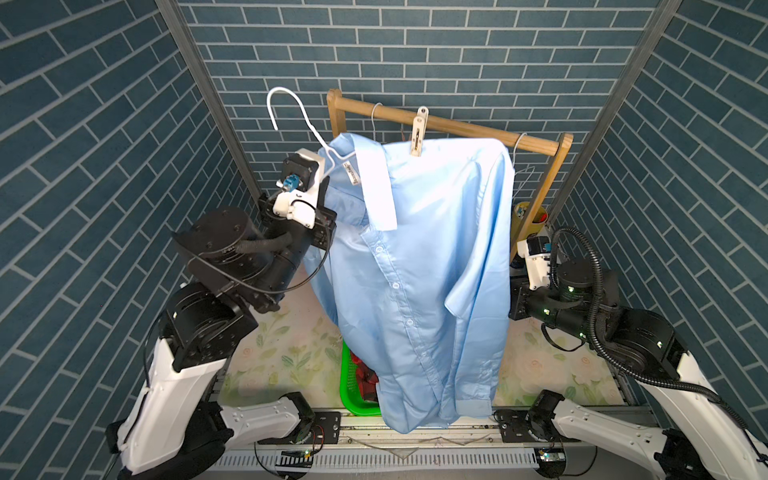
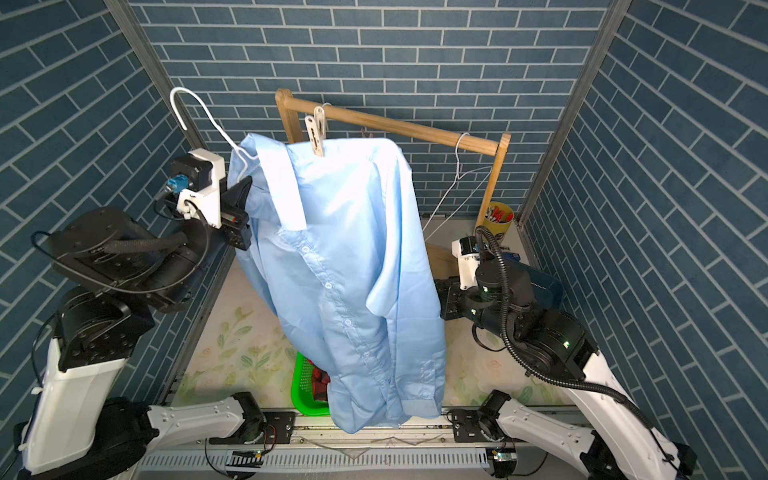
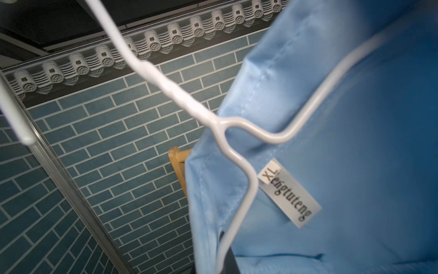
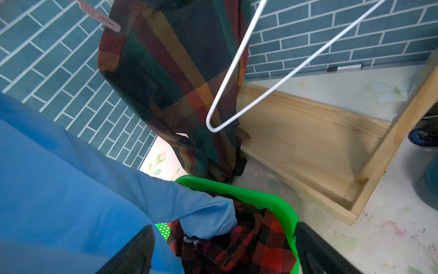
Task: Remove the clothespins securing long-sleeve shirts to the hanger
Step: Place the long-sleeve shirt at the bin.
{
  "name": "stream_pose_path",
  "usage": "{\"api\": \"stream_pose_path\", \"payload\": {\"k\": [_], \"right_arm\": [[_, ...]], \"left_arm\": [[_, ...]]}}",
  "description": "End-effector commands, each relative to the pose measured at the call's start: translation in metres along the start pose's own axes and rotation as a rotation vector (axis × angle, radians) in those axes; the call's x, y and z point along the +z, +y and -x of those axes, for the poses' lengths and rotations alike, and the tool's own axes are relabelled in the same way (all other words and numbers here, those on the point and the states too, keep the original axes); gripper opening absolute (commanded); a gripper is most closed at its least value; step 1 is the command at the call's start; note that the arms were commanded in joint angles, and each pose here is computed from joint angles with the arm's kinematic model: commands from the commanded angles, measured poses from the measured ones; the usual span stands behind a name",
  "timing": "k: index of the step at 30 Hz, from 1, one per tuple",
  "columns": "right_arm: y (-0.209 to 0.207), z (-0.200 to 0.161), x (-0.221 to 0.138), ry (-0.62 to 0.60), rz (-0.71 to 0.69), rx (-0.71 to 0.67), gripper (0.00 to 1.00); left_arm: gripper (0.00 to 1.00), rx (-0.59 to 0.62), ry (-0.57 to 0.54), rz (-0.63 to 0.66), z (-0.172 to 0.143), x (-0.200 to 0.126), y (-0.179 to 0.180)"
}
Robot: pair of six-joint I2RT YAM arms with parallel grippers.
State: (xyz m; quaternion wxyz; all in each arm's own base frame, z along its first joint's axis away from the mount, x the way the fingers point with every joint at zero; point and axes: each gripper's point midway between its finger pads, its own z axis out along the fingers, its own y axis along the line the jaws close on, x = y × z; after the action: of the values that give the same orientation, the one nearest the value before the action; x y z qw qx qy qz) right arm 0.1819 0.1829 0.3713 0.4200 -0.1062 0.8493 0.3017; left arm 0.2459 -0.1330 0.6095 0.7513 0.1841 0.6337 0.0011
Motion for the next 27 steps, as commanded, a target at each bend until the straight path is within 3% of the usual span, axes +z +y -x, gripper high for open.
{"api": "stream_pose_path", "payload": {"k": [1, 14, 21, 27], "right_arm": [[0.003, -0.009, 0.001, 0.017, 0.032, 0.019, 0.92], [-0.005, -0.022, 0.006, 0.054, 0.008, 0.04, 0.92], [-0.013, -0.037, 0.016, 0.079, -0.01, 0.065, 0.92], [-0.034, -0.031, 0.006, 0.03, -0.116, 0.049, 0.94]], "left_arm": [[0.0, -0.05, -0.042, 0.009, 0.012, 0.01, 0.009], [0.0, -0.012, -0.191, 0.016, 0.068, 0.02, 0.019], [0.0, 0.008, -0.049, -0.088, 0.007, 0.021, -0.012], [0.0, -0.048, 0.118, -0.219, -0.059, -0.017, -0.032]]}}
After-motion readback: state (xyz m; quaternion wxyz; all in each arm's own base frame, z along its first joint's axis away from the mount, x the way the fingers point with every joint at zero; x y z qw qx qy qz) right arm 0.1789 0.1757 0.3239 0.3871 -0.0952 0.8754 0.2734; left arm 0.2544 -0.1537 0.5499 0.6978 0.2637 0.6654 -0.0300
